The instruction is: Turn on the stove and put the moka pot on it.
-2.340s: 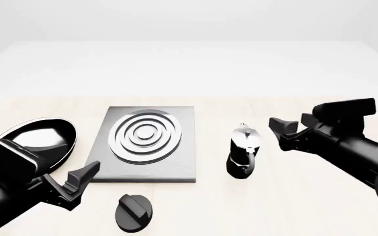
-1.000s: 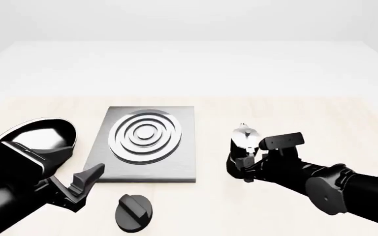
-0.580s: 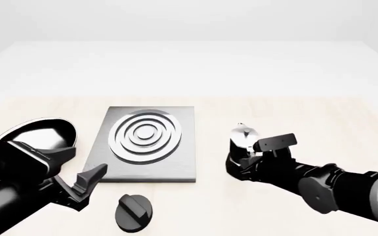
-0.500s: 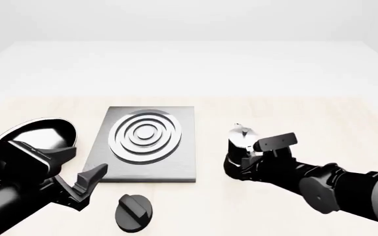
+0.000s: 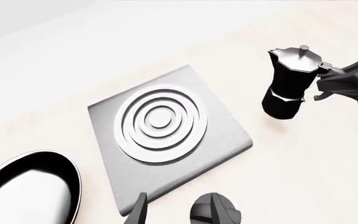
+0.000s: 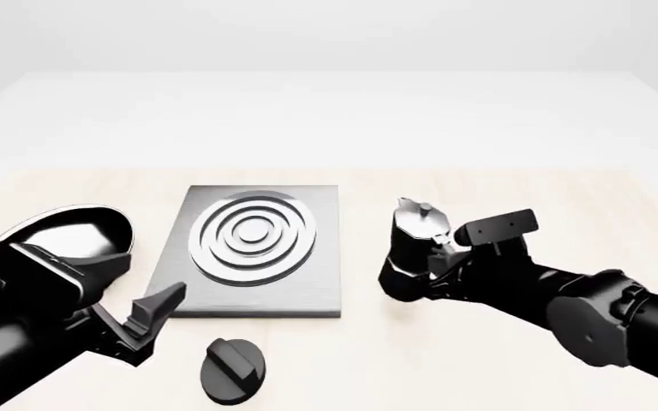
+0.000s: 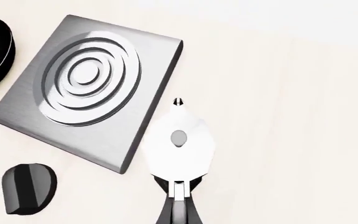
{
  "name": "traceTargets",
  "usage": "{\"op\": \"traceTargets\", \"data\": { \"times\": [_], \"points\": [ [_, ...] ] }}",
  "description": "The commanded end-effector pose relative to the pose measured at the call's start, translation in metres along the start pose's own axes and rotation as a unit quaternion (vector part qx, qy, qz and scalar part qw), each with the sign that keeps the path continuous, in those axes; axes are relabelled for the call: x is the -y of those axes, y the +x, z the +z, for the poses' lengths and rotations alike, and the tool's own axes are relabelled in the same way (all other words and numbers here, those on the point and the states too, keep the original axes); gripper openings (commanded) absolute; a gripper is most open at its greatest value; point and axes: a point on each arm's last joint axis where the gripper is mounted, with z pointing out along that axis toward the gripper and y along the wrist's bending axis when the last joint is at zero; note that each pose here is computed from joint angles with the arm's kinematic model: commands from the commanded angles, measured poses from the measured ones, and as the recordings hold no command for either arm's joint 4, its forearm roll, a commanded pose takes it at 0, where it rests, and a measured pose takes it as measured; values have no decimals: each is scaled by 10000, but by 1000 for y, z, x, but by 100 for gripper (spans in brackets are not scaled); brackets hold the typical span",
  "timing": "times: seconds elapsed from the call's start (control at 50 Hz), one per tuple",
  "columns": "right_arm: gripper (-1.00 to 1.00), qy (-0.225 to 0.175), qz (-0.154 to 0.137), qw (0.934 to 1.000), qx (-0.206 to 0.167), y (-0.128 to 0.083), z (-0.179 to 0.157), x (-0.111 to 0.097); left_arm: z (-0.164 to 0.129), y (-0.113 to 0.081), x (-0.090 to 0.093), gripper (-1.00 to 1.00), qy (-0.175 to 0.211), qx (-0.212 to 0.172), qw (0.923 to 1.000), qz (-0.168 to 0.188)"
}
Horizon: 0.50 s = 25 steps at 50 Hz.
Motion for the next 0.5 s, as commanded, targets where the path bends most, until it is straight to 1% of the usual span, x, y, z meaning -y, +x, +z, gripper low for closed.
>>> {"op": "traceTargets", "data": {
  "times": [0.02,0.12,0.14,0.18,0.22,0.24,0.26,0.3,0.32,0.36,0.38,0.42,0.44,0.48,0.5],
  "points": [
    [-100,-102,-144,9992,358,-27,-12,-7,-5,-2,-1,100,-45,44,10000,9],
    [-100,-186,-267,9984,464,-39,-10,-13,-8,-2,-2,100,-67,62,10000,-2],
    [-100,-238,-334,9978,514,-43,-9,-17,-9,-1,-2,100,-70,72,9999,-9],
    [-100,-275,-338,9976,538,-47,-8,-20,-10,-2,-2,100,-74,84,9999,-18],
    [-100,-308,-464,9965,623,-55,-6,-23,-12,-2,-2,100,-84,95,9999,-27],
    [-100,-319,-450,9965,634,-57,-6,-24,-12,-2,-3,100,-90,99,9999,-23],
    [-100,-386,-542,9953,698,-62,-5,-29,-14,-3,-3,100,-116,115,9999,-24],
    [-100,-395,-561,9951,711,-67,-1,-31,-16,-4,-4,100,-142,132,9998,-26],
    [-100,-468,-591,9942,762,-71,-1,-36,-17,-4,-5,100,-161,142,9998,-28],
    [-100,-476,-628,9940,764,-75,5,-38,-18,-4,-5,100,-189,145,9997,-32],
    [-100,-556,-668,9930,797,-78,7,-44,-19,-4,-6,100,-208,147,9997,-33],
    [-100,-589,-735,9922,813,-83,12,-48,-21,-4,-7,100,-241,151,9996,-41],
    [-100,-656,-766,9915,825,-85,15,-54,-22,-4,-7,100,-258,156,9995,-46],
    [-100,-669,-859,9904,854,-88,19,-56,-23,-5,-8,100,-280,172,9994,-56],
    [-100,-731,-911,9892,883,-91,23,-62,-25,-5,-8,100,-302,189,9993,-64]
  ]
}}
